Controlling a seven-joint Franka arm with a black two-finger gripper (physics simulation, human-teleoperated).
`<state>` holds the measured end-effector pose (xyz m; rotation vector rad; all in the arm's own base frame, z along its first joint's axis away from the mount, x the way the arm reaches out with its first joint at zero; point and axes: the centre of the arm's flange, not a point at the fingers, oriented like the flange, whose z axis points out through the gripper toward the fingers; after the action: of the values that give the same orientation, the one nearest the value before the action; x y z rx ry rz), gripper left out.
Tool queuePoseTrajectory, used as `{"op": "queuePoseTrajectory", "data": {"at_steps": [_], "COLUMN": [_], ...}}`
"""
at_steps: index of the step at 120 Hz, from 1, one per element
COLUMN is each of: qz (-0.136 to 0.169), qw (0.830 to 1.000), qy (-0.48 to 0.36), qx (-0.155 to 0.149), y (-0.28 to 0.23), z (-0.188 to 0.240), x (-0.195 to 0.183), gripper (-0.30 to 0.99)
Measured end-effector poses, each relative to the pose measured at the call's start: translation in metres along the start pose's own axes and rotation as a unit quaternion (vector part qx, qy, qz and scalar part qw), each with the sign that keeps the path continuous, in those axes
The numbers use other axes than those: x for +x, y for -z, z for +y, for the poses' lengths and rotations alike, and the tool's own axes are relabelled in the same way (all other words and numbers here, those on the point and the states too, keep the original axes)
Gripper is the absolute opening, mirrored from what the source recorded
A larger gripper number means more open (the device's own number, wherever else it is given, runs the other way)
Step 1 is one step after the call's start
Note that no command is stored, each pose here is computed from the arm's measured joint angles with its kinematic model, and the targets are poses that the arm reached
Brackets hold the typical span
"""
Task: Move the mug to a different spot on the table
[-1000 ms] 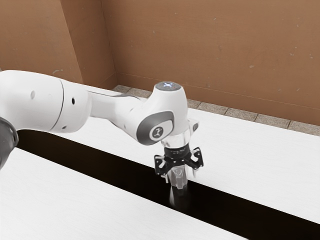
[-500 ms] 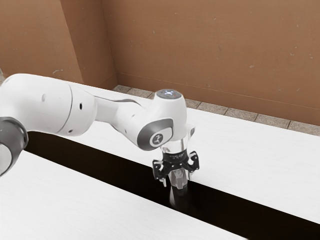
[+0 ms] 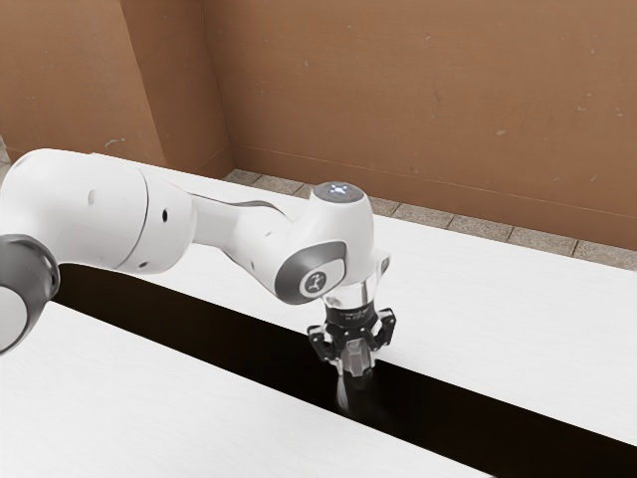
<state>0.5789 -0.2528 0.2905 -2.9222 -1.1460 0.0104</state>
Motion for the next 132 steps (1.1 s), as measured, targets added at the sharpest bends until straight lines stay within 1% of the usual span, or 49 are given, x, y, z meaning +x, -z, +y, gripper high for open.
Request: {"op": "queuePoseTrajectory", "data": {"at_steps": [34, 64, 80, 90, 106, 117, 132], "qz": [0.000, 0.025, 0.032, 0.035, 0.050, 0.072, 0.138], "qw": [1.000, 0.999, 0.999, 0.998, 0.997, 0.995, 0.982], "qy": [-0.013, -0.029, -0.034, -0.038, -0.049, -0.066, -0.126], "qx": [0.002, -0.011, -0.019, -0.022, -0.026, -0.027, -0.011], "y": [0.000, 0.003, 0.009, 0.013, 0.019, 0.027, 0.035], "z": [0.000, -0.003, -0.009, -0.018, -0.034, -0.051, -0.087], "x": [-0.001, 0.009, 0.009, 0.005, 0.001, -0.001, -0.003], "gripper": [0.21, 0.17, 0.13, 0.12, 0.11, 0.10, 0.09]}}
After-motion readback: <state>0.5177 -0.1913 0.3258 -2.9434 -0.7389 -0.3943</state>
